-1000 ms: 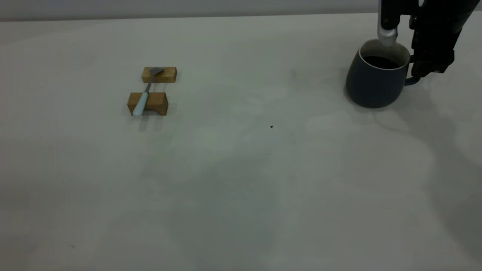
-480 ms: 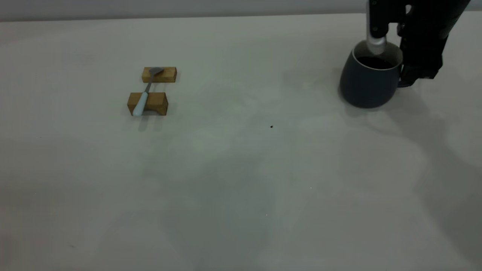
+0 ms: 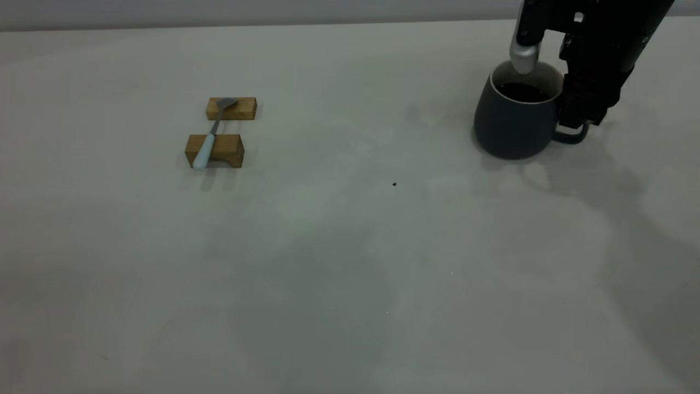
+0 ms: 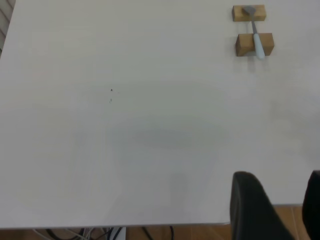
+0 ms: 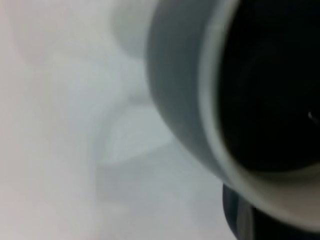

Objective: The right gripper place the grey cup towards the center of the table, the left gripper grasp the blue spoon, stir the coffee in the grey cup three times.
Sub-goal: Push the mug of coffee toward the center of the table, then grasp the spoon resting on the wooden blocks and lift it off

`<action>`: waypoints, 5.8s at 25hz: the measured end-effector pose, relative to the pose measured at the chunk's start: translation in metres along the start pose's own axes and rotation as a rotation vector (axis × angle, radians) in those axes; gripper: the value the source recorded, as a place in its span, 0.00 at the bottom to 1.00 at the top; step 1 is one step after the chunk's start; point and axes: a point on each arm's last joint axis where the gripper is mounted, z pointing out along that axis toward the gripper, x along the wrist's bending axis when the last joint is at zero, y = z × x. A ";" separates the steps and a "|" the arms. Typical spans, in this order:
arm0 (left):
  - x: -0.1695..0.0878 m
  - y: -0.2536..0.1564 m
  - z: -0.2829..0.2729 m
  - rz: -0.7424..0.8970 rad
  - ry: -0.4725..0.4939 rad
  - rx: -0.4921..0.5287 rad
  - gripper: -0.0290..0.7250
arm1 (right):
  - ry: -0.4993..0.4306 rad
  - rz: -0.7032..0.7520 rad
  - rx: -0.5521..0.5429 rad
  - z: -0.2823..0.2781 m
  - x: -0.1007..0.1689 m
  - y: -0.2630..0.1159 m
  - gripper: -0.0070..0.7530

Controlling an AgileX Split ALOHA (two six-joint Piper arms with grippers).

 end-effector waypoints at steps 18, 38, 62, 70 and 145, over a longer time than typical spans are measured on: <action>0.000 0.000 0.000 0.000 0.000 0.000 0.47 | 0.064 0.093 -0.100 -0.002 0.070 0.099 0.23; 0.000 0.000 0.000 0.000 0.000 0.000 0.47 | 0.073 0.111 -0.134 -0.003 0.085 0.116 0.34; 0.000 0.000 0.000 0.000 0.000 0.000 0.47 | 0.052 0.399 -0.122 -0.295 0.092 0.078 0.87; 0.000 0.000 0.000 0.000 0.000 0.000 0.47 | -0.004 0.555 -0.235 -0.377 0.133 0.030 0.84; 0.005 0.089 0.065 -0.024 0.084 0.240 0.91 | -0.442 1.071 -0.601 -0.329 0.323 -0.160 0.78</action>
